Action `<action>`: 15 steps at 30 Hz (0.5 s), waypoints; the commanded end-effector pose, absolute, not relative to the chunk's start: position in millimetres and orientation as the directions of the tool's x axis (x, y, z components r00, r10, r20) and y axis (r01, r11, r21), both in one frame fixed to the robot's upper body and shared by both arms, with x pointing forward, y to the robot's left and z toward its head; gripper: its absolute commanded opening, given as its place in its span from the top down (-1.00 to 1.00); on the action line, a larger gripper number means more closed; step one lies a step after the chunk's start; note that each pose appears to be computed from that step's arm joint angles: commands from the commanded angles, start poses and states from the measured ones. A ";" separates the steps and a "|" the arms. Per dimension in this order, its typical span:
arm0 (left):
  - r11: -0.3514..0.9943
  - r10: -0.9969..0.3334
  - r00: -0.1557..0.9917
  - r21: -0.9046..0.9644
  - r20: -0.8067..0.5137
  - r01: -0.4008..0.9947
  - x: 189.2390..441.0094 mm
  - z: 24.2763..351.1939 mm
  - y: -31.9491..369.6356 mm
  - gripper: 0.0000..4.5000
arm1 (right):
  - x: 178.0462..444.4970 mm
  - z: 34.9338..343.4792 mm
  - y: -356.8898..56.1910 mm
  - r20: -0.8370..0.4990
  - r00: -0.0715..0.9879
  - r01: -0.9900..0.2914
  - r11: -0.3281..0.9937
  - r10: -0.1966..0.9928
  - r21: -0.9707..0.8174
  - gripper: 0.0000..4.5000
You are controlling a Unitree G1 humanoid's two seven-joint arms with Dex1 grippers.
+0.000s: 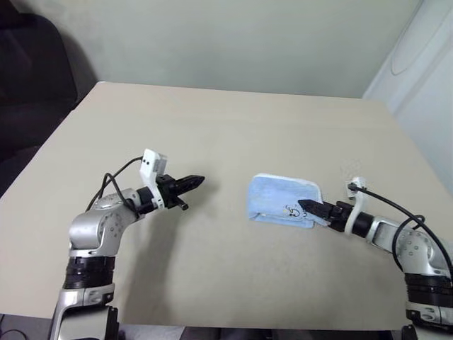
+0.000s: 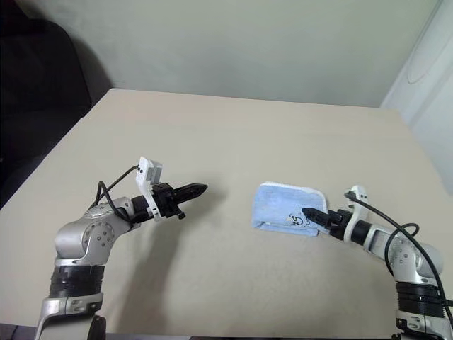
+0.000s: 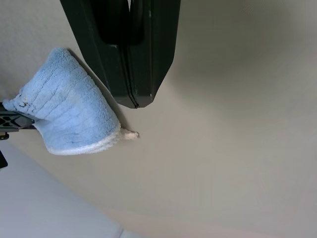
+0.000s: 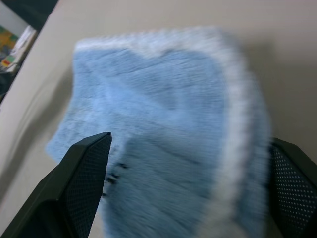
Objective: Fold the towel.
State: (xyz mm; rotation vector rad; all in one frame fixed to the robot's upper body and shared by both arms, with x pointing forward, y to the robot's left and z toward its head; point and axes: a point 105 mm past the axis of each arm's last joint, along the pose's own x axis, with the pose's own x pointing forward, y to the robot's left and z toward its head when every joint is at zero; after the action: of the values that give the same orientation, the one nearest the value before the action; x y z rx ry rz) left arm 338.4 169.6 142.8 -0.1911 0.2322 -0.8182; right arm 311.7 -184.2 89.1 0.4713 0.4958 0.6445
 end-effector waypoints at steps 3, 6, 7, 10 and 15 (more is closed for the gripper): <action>0.656 -0.752 0.651 -0.213 -0.104 0.724 336.1 154.2 164.4 1.00 | 311.2 99.5 -160.6 -0.249 0.647 -0.523 0.658 0.720 0.542 -0.99; 0.663 -0.746 0.657 -0.213 -0.108 0.717 337.2 153.4 165.2 1.00 | 311.0 97.8 -157.4 -0.248 0.643 -0.525 0.653 0.725 0.546 -0.91; 0.664 -0.745 0.658 -0.213 -0.107 0.717 337.1 153.6 165.5 1.00 | 311.3 98.2 -157.8 -0.241 0.647 -0.522 0.650 0.724 0.552 -0.82; 0.666 -0.743 0.661 -0.214 -0.105 0.714 337.6 154.1 166.2 1.00 | 311.7 101.0 -159.4 -0.224 0.655 -0.517 0.644 0.722 0.564 -0.43; 0.665 -0.744 0.660 -0.218 -0.109 0.714 337.0 151.2 164.4 1.00 | 311.8 108.2 -164.3 -0.187 0.678 -0.505 0.635 0.711 0.584 0.39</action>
State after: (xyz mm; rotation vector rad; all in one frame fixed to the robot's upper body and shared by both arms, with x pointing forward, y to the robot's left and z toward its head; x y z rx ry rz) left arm 339.1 170.0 140.4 -0.1857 0.2402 -0.8022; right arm 311.2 -162.3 91.4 0.5149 0.4899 0.7051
